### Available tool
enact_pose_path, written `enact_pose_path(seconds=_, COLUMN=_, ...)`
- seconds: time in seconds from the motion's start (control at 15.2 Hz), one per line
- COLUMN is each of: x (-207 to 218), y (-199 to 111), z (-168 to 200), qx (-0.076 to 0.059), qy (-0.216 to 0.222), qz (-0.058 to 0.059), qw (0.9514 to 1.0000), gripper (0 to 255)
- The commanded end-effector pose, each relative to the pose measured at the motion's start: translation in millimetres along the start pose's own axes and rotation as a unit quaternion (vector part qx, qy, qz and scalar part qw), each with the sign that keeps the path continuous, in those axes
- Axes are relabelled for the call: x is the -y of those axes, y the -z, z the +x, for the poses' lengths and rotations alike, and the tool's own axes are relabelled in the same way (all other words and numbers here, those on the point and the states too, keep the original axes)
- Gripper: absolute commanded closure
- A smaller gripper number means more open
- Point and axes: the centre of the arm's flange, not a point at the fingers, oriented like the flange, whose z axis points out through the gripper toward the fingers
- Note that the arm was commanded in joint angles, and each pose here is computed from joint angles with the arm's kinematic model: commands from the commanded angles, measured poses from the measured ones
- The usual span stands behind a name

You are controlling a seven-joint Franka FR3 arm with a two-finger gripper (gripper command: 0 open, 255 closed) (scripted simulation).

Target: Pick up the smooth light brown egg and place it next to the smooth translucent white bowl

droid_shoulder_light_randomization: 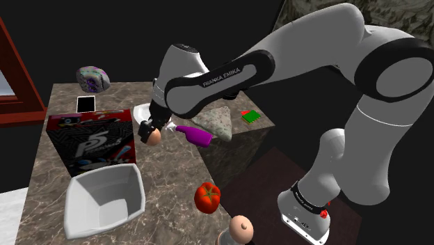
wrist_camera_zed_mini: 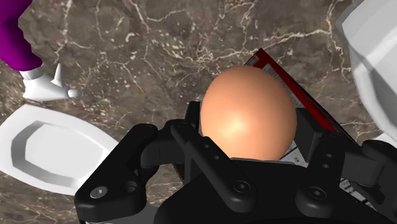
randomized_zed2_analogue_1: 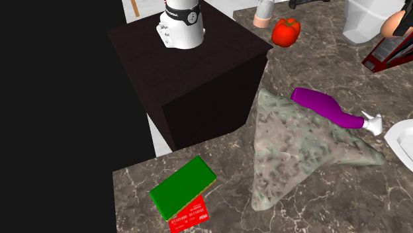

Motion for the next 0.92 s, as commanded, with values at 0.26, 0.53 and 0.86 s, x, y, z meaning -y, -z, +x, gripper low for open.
enact_pose_path(seconds=0.26, x=-4.8, y=-30.9, z=-6.7, qx=0.000, qy=0.000, qz=0.000, qw=1.0000, gripper=255)
enact_pose_path(seconds=0.53, x=-8.5, y=-51.3, z=-10.7, qx=0.000, qy=0.000, qz=0.000, qw=1.0000, gripper=255)
enact_pose_path(seconds=0.86, x=-13.1, y=-76.8, z=-15.6, qx=0.000, qy=0.000, qz=0.000, qw=1.0000, gripper=255)
